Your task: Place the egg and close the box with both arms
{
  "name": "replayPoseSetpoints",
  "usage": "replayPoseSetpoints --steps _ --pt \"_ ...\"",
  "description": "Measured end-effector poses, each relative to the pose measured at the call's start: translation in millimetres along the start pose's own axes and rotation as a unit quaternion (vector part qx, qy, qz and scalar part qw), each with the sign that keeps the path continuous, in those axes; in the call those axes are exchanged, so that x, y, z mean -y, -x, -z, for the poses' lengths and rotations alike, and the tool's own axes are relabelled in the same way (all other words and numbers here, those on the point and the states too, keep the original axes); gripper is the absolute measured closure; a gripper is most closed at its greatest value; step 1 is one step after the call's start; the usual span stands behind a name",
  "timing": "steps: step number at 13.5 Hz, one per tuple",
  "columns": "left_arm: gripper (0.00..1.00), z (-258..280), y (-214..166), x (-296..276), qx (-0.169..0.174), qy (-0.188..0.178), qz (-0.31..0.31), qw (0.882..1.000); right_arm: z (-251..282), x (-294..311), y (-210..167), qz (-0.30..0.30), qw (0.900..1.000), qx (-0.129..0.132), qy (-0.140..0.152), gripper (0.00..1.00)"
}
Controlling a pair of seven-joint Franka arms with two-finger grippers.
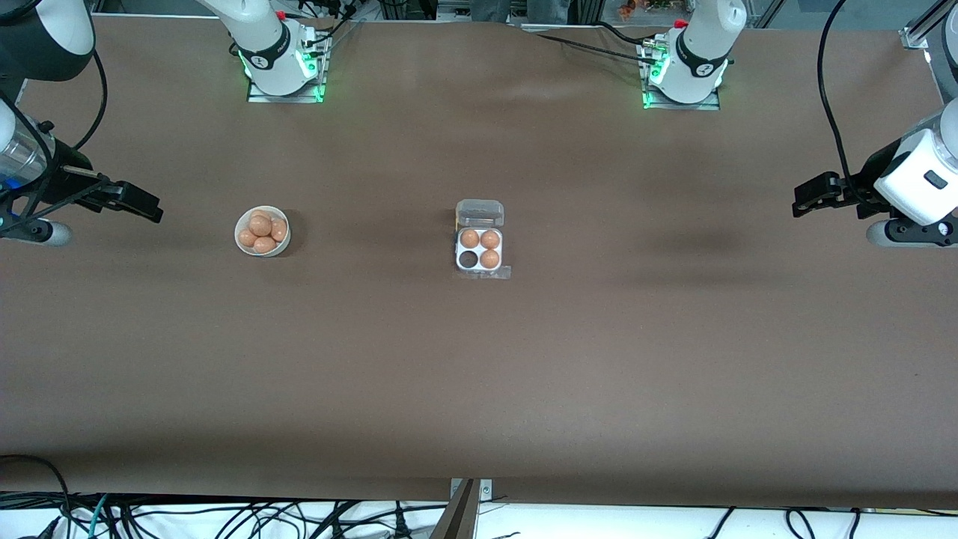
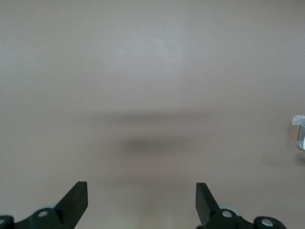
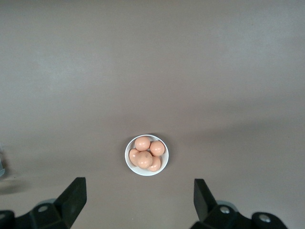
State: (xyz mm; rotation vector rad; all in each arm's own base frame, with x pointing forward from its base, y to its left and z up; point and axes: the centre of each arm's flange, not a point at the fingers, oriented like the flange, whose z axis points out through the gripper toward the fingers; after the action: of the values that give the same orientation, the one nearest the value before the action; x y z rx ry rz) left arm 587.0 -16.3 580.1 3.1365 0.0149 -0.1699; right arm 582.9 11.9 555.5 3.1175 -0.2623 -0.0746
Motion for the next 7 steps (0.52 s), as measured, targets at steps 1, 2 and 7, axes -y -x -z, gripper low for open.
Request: replayPoseSetpoints --steps 1,2,7 --pt "0.00 0 0 0 0.000 0.000 0.000 1.000 0 0 0 0.000 1.000 0.000 0.000 0.00" --pt "0.00 0 0 0 0.000 0.000 0.000 1.000 0 0 0 0.000 1.000 0.001 0.000 0.00" --pt "0.00 0 0 0 0.000 0.000 0.000 1.000 -39 5 -4 0.004 0.999 0.044 0.010 0.00"
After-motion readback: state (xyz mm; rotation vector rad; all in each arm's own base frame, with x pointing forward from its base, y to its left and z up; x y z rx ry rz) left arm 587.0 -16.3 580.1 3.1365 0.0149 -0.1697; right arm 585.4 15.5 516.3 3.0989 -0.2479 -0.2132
